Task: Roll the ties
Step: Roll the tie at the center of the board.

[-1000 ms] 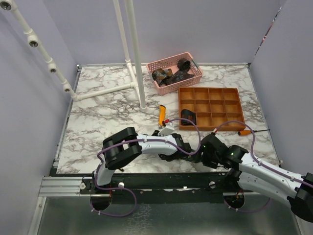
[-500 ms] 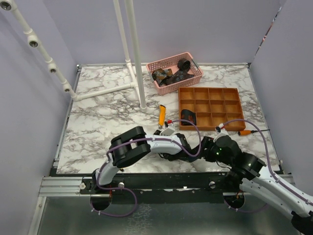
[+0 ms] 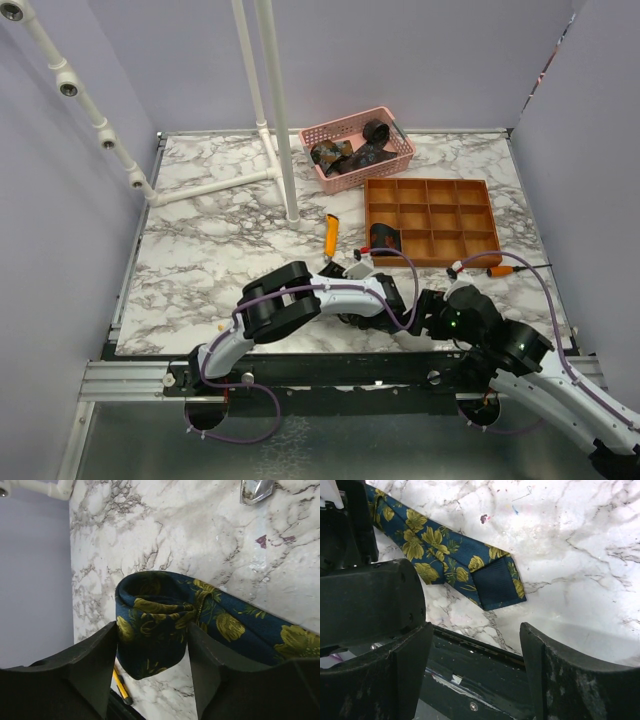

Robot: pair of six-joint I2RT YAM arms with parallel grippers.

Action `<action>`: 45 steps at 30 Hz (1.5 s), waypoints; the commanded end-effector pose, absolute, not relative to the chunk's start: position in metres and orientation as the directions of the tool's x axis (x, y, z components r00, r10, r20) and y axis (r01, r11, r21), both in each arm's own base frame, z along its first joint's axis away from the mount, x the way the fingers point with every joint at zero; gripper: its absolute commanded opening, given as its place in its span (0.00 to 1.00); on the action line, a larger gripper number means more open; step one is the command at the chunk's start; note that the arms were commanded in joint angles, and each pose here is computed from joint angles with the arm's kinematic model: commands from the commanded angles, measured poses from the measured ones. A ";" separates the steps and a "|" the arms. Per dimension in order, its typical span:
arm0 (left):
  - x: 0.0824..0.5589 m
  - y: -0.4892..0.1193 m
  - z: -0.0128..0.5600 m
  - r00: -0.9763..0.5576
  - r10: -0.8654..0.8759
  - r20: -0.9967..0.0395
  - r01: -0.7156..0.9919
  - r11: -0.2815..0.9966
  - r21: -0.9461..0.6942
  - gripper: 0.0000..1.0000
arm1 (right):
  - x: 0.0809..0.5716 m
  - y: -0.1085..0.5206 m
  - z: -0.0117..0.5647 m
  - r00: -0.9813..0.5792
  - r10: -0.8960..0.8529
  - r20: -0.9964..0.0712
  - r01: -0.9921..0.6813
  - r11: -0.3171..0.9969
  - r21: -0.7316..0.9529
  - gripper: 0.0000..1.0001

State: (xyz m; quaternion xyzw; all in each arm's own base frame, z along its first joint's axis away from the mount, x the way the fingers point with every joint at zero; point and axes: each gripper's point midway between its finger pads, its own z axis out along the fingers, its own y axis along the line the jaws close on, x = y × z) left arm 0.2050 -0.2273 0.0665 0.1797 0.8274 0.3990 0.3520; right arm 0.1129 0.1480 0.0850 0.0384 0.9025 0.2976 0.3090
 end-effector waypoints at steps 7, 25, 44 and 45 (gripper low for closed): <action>0.200 -0.281 0.068 -0.659 0.483 -0.577 0.069 0.802 0.593 0.74 | 0.129 0.174 0.151 -0.736 0.388 -0.555 -0.176 0.682 0.710 0.78; 0.208 -0.266 0.120 -0.665 0.266 -0.698 0.019 0.940 0.340 0.88 | 0.127 0.176 0.122 -0.775 0.375 -0.508 -0.111 0.710 0.695 0.79; 0.282 -0.102 0.128 -0.709 -0.326 -0.626 -0.154 0.937 -0.313 0.72 | 0.158 0.300 0.132 -0.883 0.161 -0.442 -0.248 0.638 0.729 0.71; 0.285 -0.099 0.122 -0.714 -0.358 -0.602 -0.168 0.922 -0.350 0.70 | 0.161 0.312 0.133 -0.884 0.150 -0.443 -0.251 0.646 0.721 0.71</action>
